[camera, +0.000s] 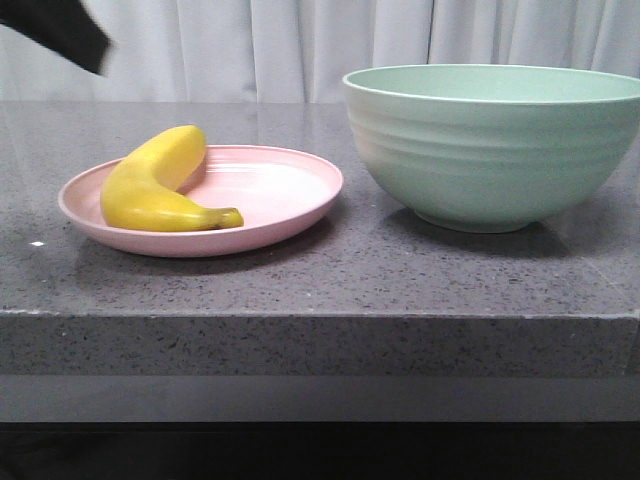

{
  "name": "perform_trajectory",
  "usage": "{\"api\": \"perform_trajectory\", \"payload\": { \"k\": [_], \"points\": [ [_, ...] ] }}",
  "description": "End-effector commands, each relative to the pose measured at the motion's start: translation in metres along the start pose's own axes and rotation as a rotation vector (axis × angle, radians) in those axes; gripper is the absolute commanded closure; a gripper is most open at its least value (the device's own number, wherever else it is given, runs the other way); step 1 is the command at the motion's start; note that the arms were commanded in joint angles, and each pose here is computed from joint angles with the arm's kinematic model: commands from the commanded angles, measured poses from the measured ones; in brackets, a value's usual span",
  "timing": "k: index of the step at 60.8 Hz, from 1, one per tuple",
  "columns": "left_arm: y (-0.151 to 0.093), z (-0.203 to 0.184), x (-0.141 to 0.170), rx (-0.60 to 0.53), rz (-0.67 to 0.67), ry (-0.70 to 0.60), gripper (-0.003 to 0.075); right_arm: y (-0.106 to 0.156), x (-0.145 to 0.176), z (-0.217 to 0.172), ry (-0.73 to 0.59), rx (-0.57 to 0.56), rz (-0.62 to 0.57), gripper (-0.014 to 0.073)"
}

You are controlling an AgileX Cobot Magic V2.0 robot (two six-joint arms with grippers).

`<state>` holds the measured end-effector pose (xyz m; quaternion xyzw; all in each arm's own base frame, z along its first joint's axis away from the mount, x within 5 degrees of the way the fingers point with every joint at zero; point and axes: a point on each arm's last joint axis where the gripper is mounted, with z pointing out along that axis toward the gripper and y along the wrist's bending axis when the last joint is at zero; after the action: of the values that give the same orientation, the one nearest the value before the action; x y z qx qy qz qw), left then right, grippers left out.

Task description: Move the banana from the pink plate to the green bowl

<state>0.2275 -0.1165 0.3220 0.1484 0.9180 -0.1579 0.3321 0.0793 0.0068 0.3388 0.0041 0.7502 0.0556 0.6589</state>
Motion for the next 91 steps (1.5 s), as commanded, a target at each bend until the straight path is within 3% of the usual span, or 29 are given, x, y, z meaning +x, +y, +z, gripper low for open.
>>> {"api": "perform_trajectory", "payload": {
  "k": [1,21,34,56,69,84,91],
  "points": [
    [-0.012,0.011,-0.021,0.046,-0.018,-0.042,0.0116,0.000,-0.015,0.000,-0.092,0.012,-0.008,-0.0057],
    [-0.010,0.069,-0.030,0.029,-0.037,0.074,0.0119,0.000,-0.014,0.000,-0.090,0.012,-0.008,-0.0057],
    [-0.007,0.088,-0.025,0.020,-0.046,0.128,0.0199,0.000,-0.014,0.000,-0.090,0.012,-0.008,-0.0057],
    [-0.007,0.088,-0.028,0.021,-0.047,0.093,0.0442,0.000,-0.014,0.000,-0.090,0.012,-0.008,-0.0057],
    [-0.010,0.083,-0.044,0.029,-0.044,0.004,0.0615,0.000,-0.014,0.000,-0.090,0.012,-0.008,-0.0057],
    [-0.019,0.053,-0.076,0.049,-0.009,-0.109,0.0639,0.000,-0.013,0.001,-0.073,0.009,-0.003,-0.0057],
    [-0.034,0.028,-0.081,0.087,0.029,-0.165,0.0639,0.002,-0.008,0.003,-0.009,-0.021,0.071,-0.0057]
  ]
}}
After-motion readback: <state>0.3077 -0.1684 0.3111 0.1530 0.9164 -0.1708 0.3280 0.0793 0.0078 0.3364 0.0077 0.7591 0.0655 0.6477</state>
